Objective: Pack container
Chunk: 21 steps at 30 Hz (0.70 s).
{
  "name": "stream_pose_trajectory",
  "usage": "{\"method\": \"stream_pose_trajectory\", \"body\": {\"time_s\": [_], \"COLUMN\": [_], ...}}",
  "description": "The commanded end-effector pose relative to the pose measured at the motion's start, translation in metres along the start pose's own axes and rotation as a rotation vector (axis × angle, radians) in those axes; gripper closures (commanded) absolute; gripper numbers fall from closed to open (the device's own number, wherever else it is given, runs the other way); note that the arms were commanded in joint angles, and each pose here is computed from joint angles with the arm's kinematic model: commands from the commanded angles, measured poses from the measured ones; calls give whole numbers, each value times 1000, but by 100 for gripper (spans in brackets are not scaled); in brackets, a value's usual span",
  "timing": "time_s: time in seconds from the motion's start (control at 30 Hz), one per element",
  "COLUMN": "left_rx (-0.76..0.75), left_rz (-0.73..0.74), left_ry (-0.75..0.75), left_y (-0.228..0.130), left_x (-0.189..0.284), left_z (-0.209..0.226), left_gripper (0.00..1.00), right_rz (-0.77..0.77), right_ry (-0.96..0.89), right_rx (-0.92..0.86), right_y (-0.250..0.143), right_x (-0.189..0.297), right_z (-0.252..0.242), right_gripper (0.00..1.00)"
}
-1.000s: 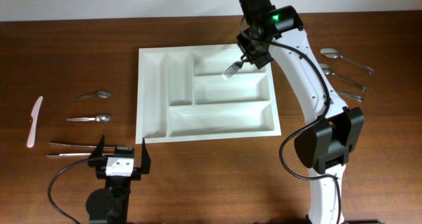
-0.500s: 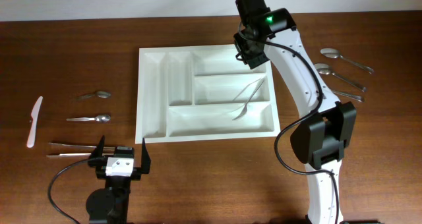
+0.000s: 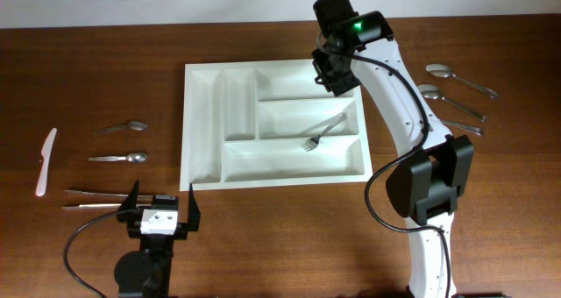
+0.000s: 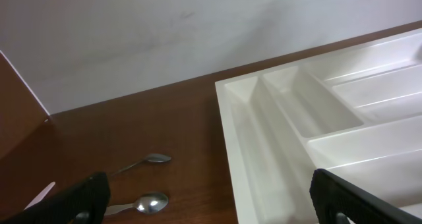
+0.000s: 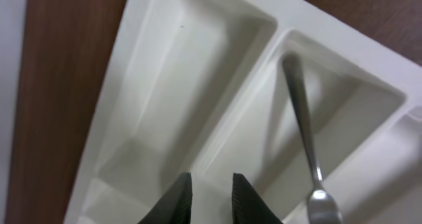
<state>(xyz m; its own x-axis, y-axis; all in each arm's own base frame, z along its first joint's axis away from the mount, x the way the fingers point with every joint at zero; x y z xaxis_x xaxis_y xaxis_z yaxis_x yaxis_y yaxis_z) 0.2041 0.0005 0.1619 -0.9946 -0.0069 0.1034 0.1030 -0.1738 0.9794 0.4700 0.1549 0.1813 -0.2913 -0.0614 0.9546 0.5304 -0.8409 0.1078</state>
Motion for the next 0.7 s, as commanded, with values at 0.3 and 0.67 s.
{"method": "stream_pose_trajectory", "body": {"time_s": [0.3,0.67], "left_rx": [-11,-12], "left_rz": [-1,-1], "left_ry": [7,7], "left_y": [-2,-2], "left_x": [0,0], "left_z": [1,1], "left_gripper": [1,1], "right_rz": [123,126], "right_ry": [-6,-47], "right_rx": [675,762], "right_y": [42,41], "right_x": [34,132], "right_z": [-41,-99], "right_gripper": [79,79]}}
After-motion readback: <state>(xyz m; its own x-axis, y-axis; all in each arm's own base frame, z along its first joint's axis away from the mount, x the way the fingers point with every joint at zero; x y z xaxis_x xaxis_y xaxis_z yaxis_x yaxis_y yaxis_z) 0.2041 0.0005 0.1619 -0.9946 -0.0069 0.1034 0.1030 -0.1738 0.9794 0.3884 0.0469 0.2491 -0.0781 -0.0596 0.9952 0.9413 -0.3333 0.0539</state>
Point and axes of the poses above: each gripper's point midway between its finger pads, its own x axis back along the fingers, its own z axis along the line the jaws close on, y = z × x, the point moved 4 cm from there along x, back along the fingers, and after that the axes turned 4 degrees about x, right-handed, at the moved point
